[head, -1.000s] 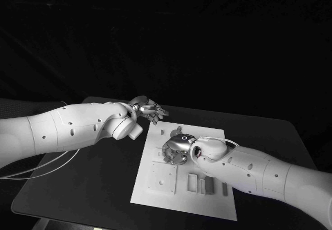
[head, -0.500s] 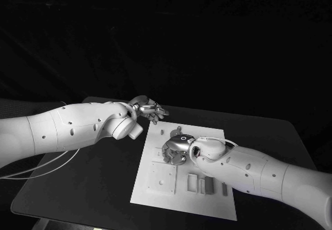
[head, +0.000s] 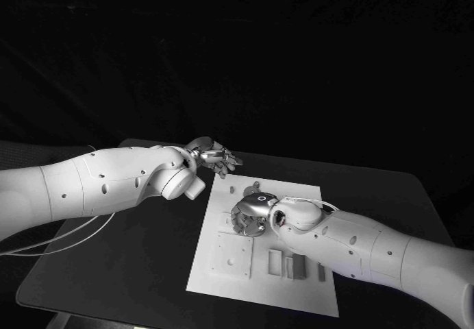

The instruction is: Assemble the parts on the task board

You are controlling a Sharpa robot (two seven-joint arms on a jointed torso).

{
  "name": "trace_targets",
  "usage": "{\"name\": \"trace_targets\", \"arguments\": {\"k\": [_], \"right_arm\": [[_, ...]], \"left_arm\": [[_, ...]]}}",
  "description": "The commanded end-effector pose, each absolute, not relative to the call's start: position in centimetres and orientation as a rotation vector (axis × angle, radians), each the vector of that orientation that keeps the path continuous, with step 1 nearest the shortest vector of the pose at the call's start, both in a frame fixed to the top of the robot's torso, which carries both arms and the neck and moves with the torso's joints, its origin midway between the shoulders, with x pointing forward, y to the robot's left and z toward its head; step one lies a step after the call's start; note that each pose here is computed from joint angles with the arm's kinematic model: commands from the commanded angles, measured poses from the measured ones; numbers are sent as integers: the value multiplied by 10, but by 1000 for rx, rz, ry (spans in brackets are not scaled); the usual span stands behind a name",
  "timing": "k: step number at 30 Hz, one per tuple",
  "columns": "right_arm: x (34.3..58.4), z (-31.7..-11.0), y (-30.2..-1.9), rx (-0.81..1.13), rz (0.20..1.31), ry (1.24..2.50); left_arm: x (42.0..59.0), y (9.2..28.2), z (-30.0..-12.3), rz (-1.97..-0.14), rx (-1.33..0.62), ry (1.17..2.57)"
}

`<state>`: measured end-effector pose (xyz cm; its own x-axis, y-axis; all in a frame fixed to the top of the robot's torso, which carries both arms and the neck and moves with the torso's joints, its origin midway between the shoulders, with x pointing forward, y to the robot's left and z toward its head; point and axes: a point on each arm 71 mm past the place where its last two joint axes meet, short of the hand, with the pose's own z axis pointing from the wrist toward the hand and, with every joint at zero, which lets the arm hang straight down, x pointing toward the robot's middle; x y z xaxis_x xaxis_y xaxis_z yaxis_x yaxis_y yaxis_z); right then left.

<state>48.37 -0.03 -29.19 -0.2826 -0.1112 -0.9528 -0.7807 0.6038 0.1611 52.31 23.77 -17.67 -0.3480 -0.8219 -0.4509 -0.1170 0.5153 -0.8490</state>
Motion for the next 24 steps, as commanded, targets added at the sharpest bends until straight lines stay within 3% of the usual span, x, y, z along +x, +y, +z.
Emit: {"name": "trace_targets", "arguments": {"k": [1,24], "right_arm": [[484,-294,-1,-743,755,1760],[491,-289,-20,-587,752,1730]], "left_arm": [[523,234,-175,-937,-768,1795],[526,252,-173,-926,-792,1759]]}}
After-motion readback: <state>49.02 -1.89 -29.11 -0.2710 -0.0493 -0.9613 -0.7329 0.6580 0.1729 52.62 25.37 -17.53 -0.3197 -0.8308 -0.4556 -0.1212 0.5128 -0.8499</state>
